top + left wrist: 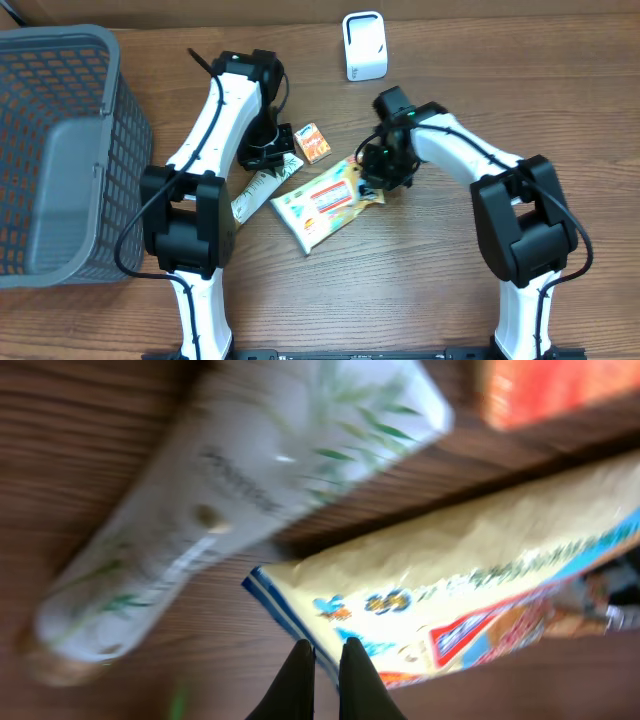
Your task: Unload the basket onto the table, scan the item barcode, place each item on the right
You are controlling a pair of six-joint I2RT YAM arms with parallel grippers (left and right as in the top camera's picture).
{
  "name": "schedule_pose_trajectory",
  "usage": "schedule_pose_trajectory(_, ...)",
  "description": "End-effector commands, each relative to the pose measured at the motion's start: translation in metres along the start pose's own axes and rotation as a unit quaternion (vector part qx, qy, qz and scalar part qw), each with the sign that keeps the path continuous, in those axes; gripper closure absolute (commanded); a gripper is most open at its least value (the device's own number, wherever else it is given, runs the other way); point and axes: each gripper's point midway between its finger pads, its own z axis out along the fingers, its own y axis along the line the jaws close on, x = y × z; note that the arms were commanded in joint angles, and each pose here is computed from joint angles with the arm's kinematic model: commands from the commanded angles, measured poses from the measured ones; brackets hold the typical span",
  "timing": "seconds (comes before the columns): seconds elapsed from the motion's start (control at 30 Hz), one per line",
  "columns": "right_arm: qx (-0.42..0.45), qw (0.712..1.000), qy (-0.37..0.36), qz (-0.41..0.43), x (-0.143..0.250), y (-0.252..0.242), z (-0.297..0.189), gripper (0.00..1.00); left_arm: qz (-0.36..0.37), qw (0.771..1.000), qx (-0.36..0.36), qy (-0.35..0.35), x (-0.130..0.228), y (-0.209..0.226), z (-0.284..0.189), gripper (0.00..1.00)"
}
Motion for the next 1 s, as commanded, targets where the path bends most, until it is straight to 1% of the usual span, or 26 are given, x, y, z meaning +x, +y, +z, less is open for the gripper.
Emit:
schedule_pose_trajectory(0.0,0.066,0.995,-0.035,0.067,-0.023,-0.047,-0.015,0.96,0.084,0.994,0.067,0.017,0.024,-0.045,-0.002,0.96)
schedule_pose_trajectory(0.1,0.072,0.993,-0.025,0.086,-0.020,-0.057,-0.021,0.96,0.112,0.991,0.068,0.026,0.038,-0.065,0.017,0.96)
schedule_pose_trajectory(0.27,0.061,0.993,-0.015,0.096,-0.013,-0.053,-0.027,0.96,0.145,0.982,0.112,0.040,0.055,-0.097,0.041,0.96)
schedule_pose_trajectory(0.43,0.056,0.994,-0.009,0.089,-0.009,-0.047,-0.026,0.96,0.136,0.983,0.115,0.041,0.057,-0.101,0.061,0.96)
schedule_pose_trajectory(0.5,0.058,0.994,-0.006,0.088,-0.008,-0.048,-0.026,0.96,0.125,0.988,0.090,0.030,0.051,-0.089,0.070,0.96)
schedule_pose_trajectory(0.57,0.060,0.995,-0.003,0.076,-0.006,-0.049,-0.026,0.96,0.094,0.995,0.036,0.015,0.042,-0.066,0.077,0.96)
schedule_pose_trajectory(0.67,0.098,0.992,-0.008,0.076,-0.005,-0.063,-0.028,0.96,0.062,0.998,-0.018,0.001,0.033,-0.036,0.083,0.96)
schedule_pose_trajectory(0.73,0.137,0.987,-0.015,0.079,-0.004,-0.077,-0.032,0.96,0.052,0.998,-0.036,-0.004,0.028,-0.023,0.084,0.96)
schedule_pose_trajectory(0.83,0.168,0.982,-0.016,0.080,-0.002,-0.089,-0.036,0.96,0.043,0.998,-0.041,-0.005,0.024,-0.014,0.081,0.96)
schedule_pose_trajectory(0.97,0.167,0.982,-0.012,0.082,0.000,-0.084,-0.048,0.96,0.041,0.998,-0.039,-0.005,0.023,-0.014,0.081,0.96)
